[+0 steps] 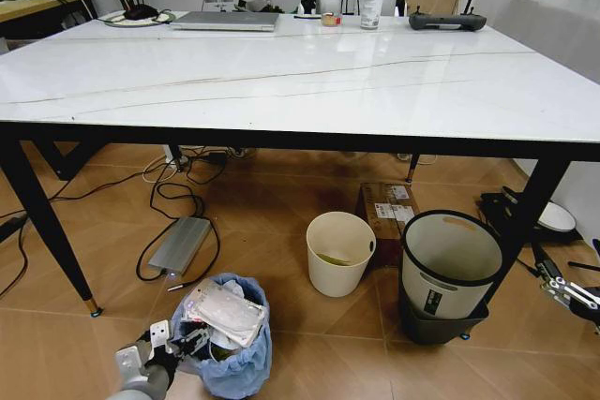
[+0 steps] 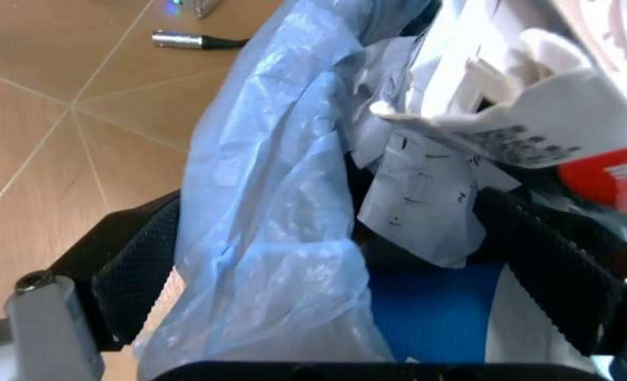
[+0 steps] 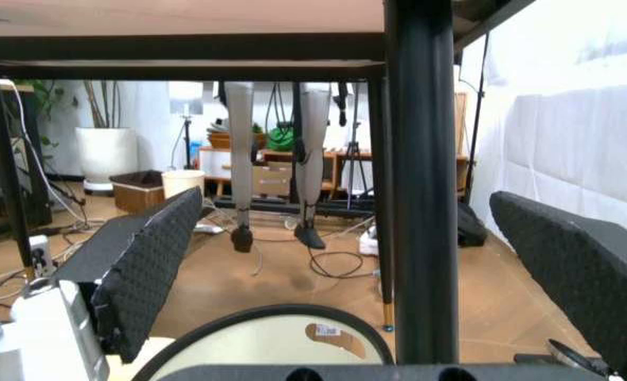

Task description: Pick up the trash bin and place the trash from the table into it.

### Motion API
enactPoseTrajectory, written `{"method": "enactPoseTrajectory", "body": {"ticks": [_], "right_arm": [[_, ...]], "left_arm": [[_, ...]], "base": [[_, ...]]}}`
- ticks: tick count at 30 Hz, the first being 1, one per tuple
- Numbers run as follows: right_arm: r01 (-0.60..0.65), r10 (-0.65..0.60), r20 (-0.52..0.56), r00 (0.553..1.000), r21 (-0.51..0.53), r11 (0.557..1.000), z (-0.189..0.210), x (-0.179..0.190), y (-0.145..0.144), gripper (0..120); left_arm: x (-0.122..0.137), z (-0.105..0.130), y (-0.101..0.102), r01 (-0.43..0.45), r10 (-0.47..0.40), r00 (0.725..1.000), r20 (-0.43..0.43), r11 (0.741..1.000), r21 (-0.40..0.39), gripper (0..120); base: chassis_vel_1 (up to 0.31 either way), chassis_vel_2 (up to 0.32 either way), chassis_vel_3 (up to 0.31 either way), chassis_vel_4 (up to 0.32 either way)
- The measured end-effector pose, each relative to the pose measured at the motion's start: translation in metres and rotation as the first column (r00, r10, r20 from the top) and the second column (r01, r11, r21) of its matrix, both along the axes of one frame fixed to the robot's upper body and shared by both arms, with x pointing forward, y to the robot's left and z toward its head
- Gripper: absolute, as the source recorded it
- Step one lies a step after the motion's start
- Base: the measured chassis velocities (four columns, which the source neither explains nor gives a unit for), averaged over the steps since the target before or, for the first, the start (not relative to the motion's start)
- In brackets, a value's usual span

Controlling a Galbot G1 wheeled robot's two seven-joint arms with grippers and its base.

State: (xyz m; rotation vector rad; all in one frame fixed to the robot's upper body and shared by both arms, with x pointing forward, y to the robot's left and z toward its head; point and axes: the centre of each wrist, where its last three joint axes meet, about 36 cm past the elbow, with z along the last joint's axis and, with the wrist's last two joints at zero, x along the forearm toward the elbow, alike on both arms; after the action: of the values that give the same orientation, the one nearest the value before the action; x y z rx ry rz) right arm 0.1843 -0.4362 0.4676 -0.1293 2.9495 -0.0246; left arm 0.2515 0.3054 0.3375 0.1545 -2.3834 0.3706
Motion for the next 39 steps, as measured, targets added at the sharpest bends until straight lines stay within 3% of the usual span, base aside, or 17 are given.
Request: {"method": "enactPoseTrajectory", "body": {"ticks": [28, 39], "right_arm": [[0.000, 0.000, 0.000, 1.000, 0.000, 1.000, 0.000, 0.000, 0.000, 100], [0.000, 0.000, 0.000, 1.000, 0.000, 1.000, 0.000, 0.000, 0.000, 100]], "left_arm": [[-0.012, 0.011, 0.009, 0.008, -0.007, 1.000, -0.008, 0.998, 0.056, 100], [-0.022, 0.024, -0.002, 0.023, -0.023, 1.000, -0.018, 1.000, 0.000, 100]], "base": [[0.000, 0.000, 0.000, 0.000], [0.000, 0.000, 0.000, 0.000]]}}
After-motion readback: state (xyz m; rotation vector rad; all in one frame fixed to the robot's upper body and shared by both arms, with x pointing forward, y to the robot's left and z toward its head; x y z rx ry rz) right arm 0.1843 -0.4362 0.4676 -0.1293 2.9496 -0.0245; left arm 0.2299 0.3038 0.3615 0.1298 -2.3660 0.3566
